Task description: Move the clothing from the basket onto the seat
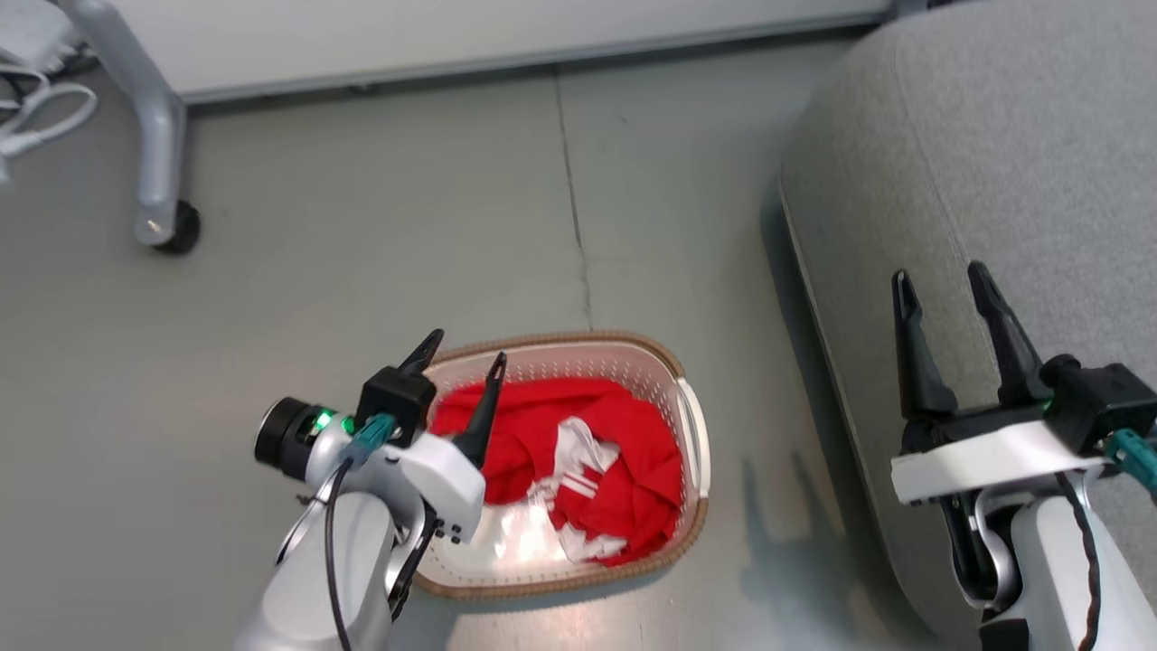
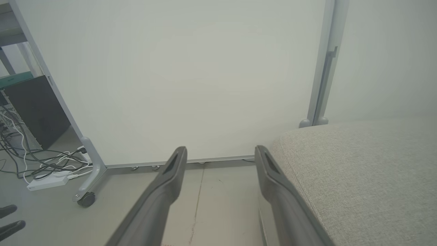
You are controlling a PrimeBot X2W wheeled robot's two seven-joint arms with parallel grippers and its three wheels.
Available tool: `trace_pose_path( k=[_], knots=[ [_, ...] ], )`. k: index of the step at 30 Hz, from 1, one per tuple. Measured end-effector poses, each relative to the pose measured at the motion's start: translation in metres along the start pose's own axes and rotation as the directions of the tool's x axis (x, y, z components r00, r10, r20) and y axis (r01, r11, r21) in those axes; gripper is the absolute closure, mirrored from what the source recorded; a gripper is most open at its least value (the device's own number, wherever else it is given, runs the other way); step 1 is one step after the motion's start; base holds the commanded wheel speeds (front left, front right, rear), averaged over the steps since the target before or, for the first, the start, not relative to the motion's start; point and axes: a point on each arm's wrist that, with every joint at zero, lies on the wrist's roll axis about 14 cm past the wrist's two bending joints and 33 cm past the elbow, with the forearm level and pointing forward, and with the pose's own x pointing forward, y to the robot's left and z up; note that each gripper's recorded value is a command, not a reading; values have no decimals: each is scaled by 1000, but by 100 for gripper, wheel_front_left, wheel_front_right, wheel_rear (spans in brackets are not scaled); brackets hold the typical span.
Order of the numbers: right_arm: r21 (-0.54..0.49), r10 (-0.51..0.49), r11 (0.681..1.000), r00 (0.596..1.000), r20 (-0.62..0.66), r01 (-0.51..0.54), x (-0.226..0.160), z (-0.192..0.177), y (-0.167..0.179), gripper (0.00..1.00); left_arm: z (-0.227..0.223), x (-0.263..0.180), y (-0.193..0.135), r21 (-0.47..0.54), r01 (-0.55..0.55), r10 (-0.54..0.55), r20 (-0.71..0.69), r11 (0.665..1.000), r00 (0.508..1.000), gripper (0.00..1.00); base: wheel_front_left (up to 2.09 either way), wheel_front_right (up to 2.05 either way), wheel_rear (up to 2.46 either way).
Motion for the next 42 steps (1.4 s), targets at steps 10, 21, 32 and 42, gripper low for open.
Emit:
trace_pose_path(
  k=[10,21,32,42],
  knots=[
    [7,-40,999,998,-46,41,18,-28,-20,0,-76,47,-53,76,283,-254,-268,956,929,0,0,0,0],
    [8,-93,996,991,-95,94,23,-55,-44,0,-160,75,-99,83,528,-424,-500,845,755,0,0,0,0],
    [15,-131,991,976,-172,135,25,-92,-62,0,-243,94,-119,2,614,-469,-643,790,606,0,0,0,0],
    [-25,-176,984,958,-227,175,15,-110,-78,0,-291,80,-134,-67,633,-476,-720,772,505,100,0,0,0]
  ],
)
